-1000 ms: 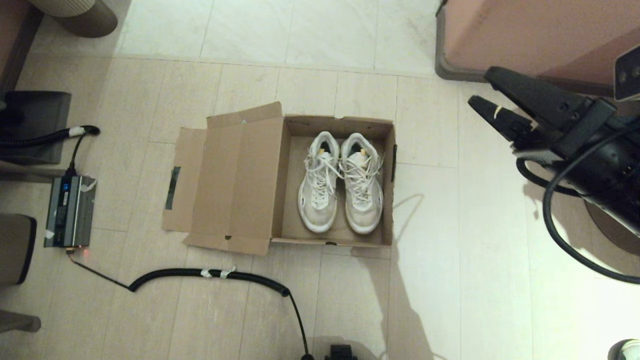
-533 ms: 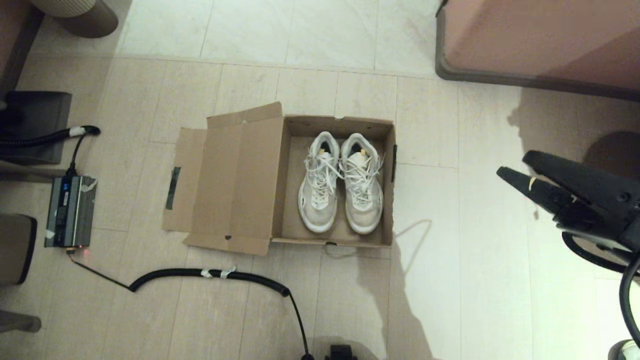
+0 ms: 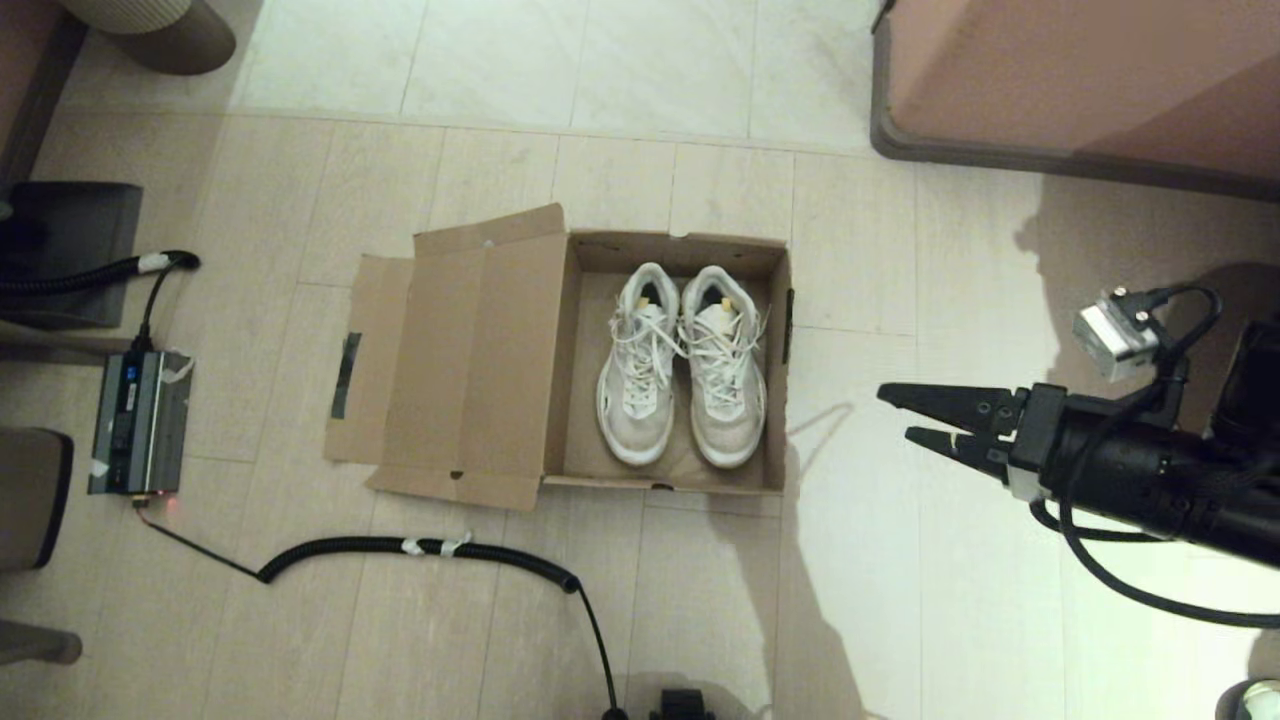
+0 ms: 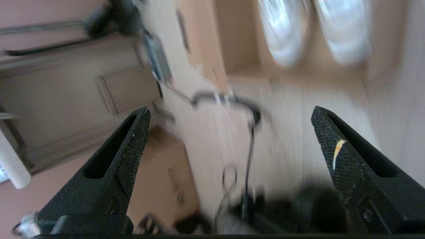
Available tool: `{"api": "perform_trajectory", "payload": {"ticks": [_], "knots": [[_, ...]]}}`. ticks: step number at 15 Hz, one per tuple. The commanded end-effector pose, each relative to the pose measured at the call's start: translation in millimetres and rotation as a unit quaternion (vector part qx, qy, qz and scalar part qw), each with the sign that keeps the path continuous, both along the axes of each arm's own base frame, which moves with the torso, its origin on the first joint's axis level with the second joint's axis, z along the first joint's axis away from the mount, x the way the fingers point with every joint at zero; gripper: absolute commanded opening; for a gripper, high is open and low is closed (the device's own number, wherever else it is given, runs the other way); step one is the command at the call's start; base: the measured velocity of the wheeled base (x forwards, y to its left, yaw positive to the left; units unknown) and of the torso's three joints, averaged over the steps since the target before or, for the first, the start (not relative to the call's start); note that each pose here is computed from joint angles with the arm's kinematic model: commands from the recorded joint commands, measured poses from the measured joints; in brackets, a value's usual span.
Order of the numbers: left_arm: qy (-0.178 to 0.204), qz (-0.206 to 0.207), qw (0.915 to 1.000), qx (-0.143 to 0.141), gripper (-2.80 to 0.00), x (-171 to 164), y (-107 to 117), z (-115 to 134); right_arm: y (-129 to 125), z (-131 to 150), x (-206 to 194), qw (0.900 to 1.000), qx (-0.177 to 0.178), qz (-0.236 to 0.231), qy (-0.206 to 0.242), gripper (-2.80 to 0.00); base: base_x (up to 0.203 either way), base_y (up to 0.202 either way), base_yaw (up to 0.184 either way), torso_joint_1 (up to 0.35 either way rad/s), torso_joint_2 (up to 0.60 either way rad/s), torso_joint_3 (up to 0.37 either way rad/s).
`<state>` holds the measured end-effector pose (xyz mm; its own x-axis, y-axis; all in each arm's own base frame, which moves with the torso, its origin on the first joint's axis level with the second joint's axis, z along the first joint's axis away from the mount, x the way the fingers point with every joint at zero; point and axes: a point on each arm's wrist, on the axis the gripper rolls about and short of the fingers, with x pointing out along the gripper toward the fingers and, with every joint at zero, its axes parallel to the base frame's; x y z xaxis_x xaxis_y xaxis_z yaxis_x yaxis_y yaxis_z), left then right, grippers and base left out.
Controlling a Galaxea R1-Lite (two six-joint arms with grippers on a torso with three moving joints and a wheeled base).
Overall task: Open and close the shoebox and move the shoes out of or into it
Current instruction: Put the shoes out of the shoe box
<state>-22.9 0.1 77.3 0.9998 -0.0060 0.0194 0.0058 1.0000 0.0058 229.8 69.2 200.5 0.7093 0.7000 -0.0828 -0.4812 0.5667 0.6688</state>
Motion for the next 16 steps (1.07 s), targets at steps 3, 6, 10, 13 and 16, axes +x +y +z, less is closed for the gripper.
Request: {"api": "perform_trajectory", "payload": {"ticks": [3, 6, 10, 13, 16], "knots": [[0.003, 0.000, 1.0000, 0.000, -2.80, 1, 0, -2, 9, 8, 32, 1.000, -0.007, -0.015, -0.018, 0.00, 0.000, 0.000, 0.000, 0.000, 0.00, 0.000], [0.004, 0.000, 1.0000, 0.000, -2.80, 1, 0, -2, 26, 17, 74, 0.990, -0.101, -0.033, 0.092, 0.00, 0.000, 0.000, 0.000, 0.000, 0.00, 0.000], [0.004, 0.000, 1.0000, 0.000, -2.80, 1, 0, -2, 105, -7, 119, 0.971, -0.219, -0.057, 0.084, 0.00, 0.000, 0.000, 0.000, 0.000, 0.00, 0.000], [0.004, 0.000, 1.0000, 0.000, -2.80, 1, 0, -2, 157, -18, 146, 0.952, -0.283, -0.115, 0.033, 0.00, 0.000, 0.000, 0.000, 0.000, 0.00, 0.000], [0.004, 0.000, 1.0000, 0.000, -2.80, 1, 0, -2, 194, -8, 163, 0.948, -0.275, -0.160, -0.016, 0.00, 0.000, 0.000, 0.000, 0.000, 0.00, 0.000]]}}
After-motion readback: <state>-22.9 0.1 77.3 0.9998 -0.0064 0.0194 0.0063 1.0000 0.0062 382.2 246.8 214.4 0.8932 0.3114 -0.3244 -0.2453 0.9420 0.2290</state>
